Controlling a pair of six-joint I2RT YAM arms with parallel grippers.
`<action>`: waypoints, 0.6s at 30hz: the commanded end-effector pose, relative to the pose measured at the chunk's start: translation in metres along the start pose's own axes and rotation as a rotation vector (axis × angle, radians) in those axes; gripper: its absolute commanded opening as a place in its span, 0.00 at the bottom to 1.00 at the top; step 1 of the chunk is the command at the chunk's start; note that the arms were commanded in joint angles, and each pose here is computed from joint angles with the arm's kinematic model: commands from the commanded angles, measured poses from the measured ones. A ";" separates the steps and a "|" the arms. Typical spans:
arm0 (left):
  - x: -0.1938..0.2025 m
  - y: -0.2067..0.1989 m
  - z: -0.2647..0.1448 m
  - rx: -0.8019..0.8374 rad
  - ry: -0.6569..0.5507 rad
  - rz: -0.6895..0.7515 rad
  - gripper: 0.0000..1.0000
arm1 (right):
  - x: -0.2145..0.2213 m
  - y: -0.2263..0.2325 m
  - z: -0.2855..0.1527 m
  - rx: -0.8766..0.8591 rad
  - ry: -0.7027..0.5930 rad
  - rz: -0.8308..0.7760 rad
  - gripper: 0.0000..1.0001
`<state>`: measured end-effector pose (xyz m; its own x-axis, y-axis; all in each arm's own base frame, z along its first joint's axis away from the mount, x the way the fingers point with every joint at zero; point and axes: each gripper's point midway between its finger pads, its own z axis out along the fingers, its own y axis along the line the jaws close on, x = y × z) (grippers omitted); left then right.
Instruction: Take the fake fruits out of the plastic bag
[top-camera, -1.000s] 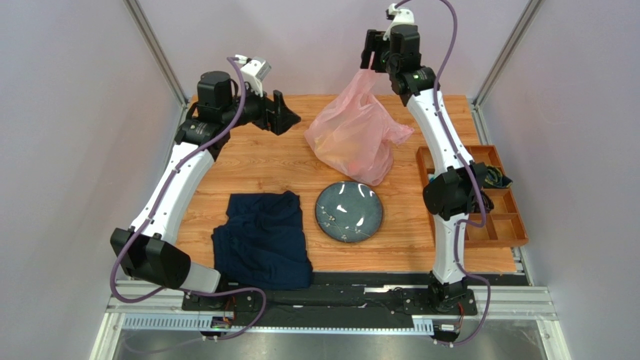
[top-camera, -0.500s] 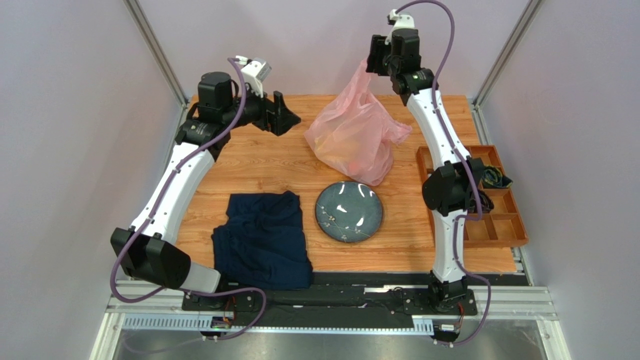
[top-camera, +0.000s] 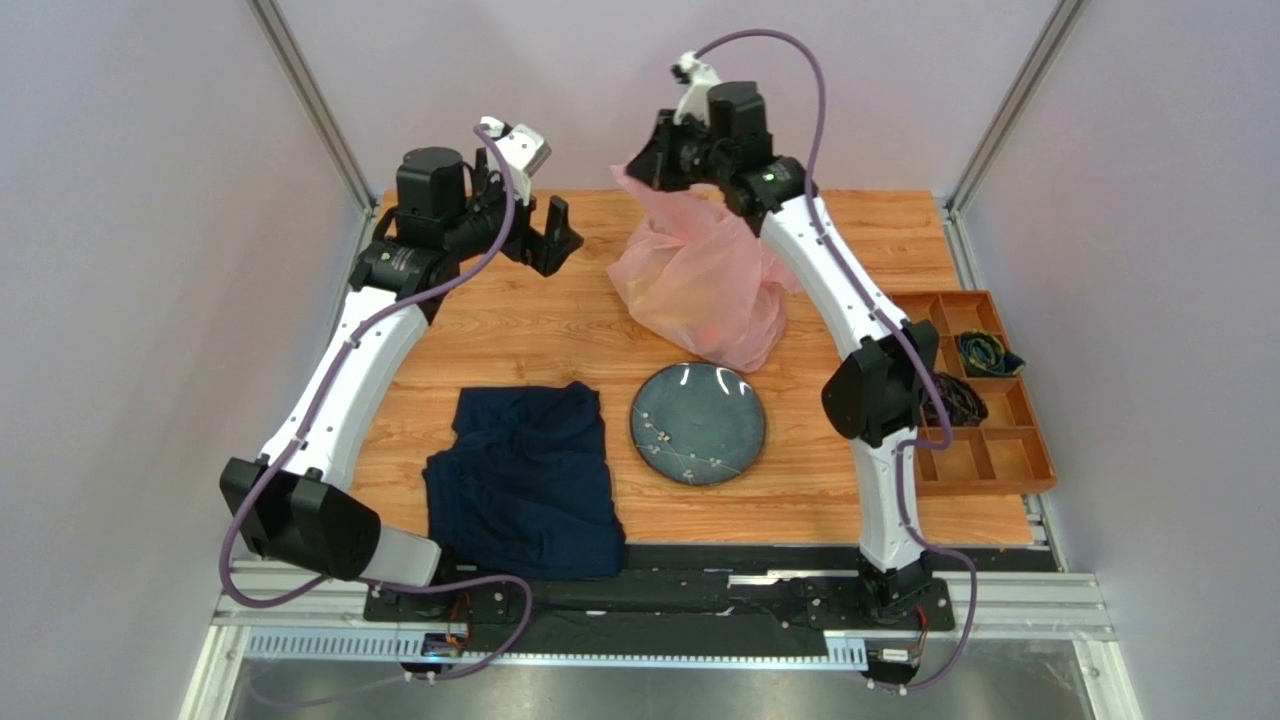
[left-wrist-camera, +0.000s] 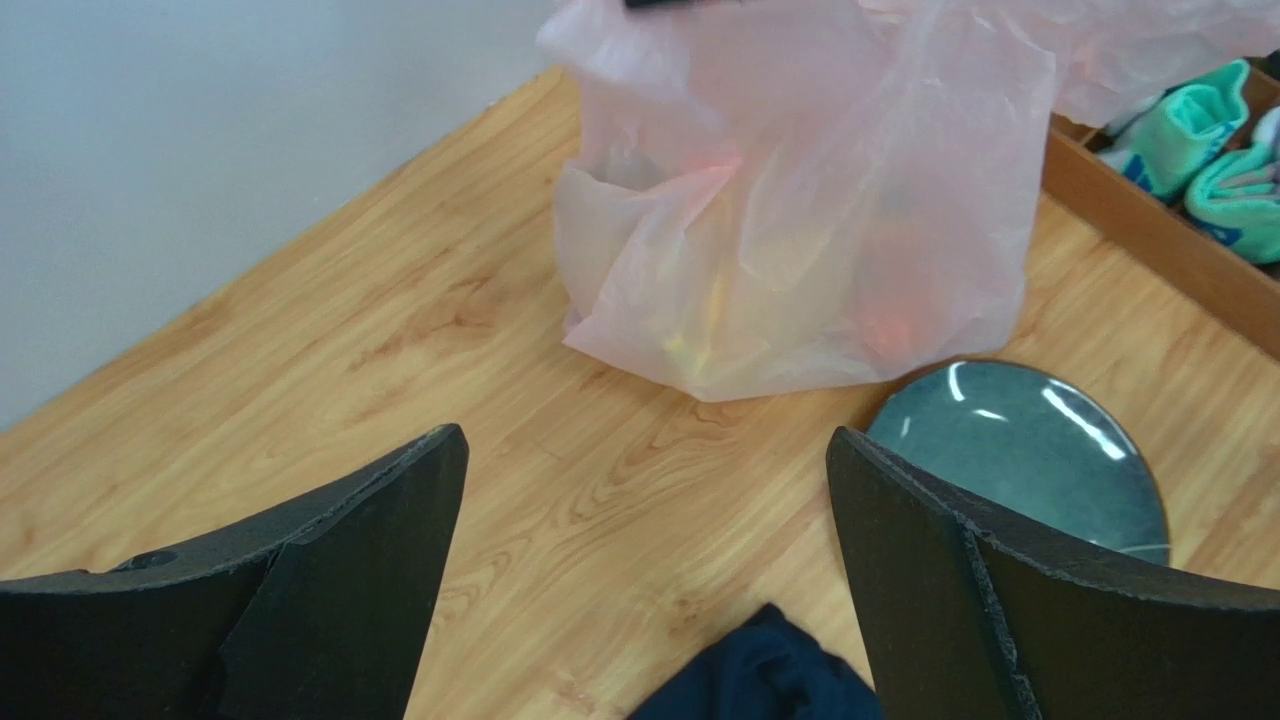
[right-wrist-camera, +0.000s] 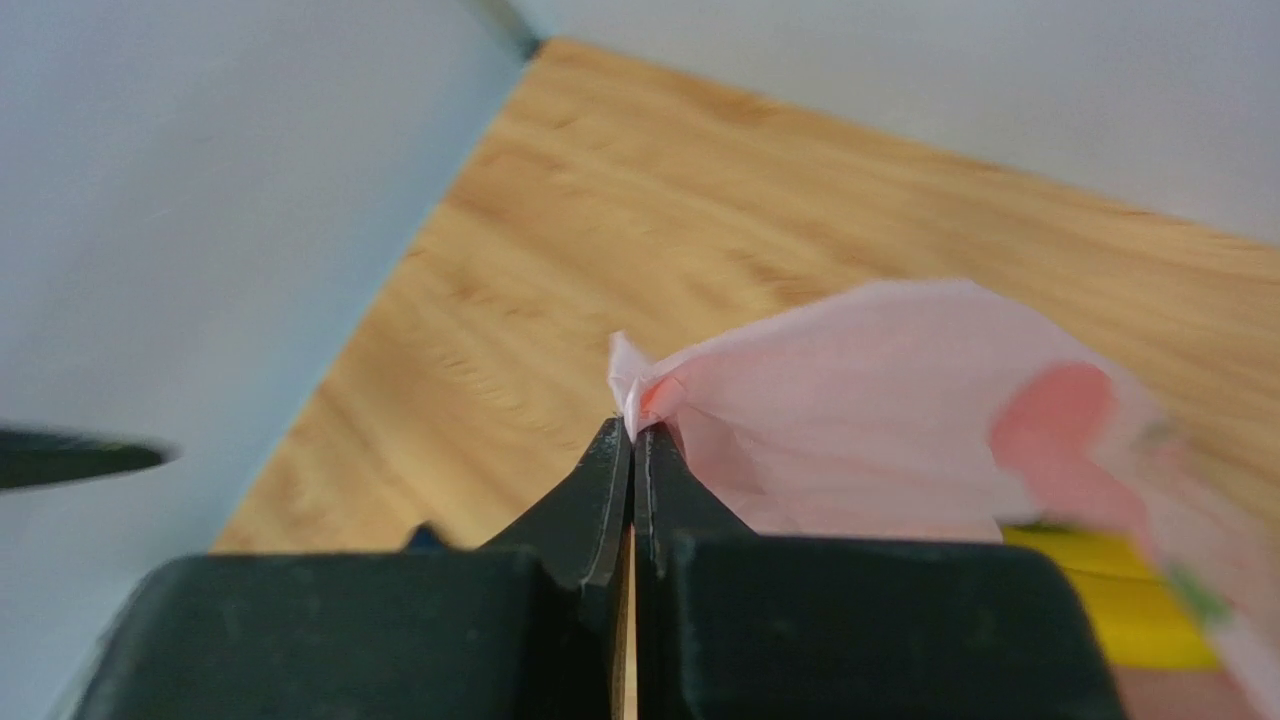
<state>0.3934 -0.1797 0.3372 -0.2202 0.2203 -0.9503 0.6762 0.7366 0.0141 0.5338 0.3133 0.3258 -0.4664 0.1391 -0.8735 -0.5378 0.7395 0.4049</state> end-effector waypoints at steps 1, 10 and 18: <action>-0.024 0.004 -0.020 -0.059 -0.086 0.119 0.99 | -0.018 0.152 -0.038 -0.403 -0.020 0.043 0.00; -0.022 0.018 -0.036 -0.198 -0.115 0.037 0.99 | -0.029 0.123 -0.054 -0.288 -0.039 0.057 1.00; -0.031 0.020 -0.018 -0.178 -0.141 -0.108 0.99 | -0.053 0.049 -0.129 -0.058 -0.090 -0.031 1.00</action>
<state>0.3912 -0.1482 0.3482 -0.1884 0.1738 -0.9666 0.5179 0.8538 0.0526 0.4686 0.3014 0.3754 -0.5323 0.1947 -0.8239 -0.5803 0.6247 0.5225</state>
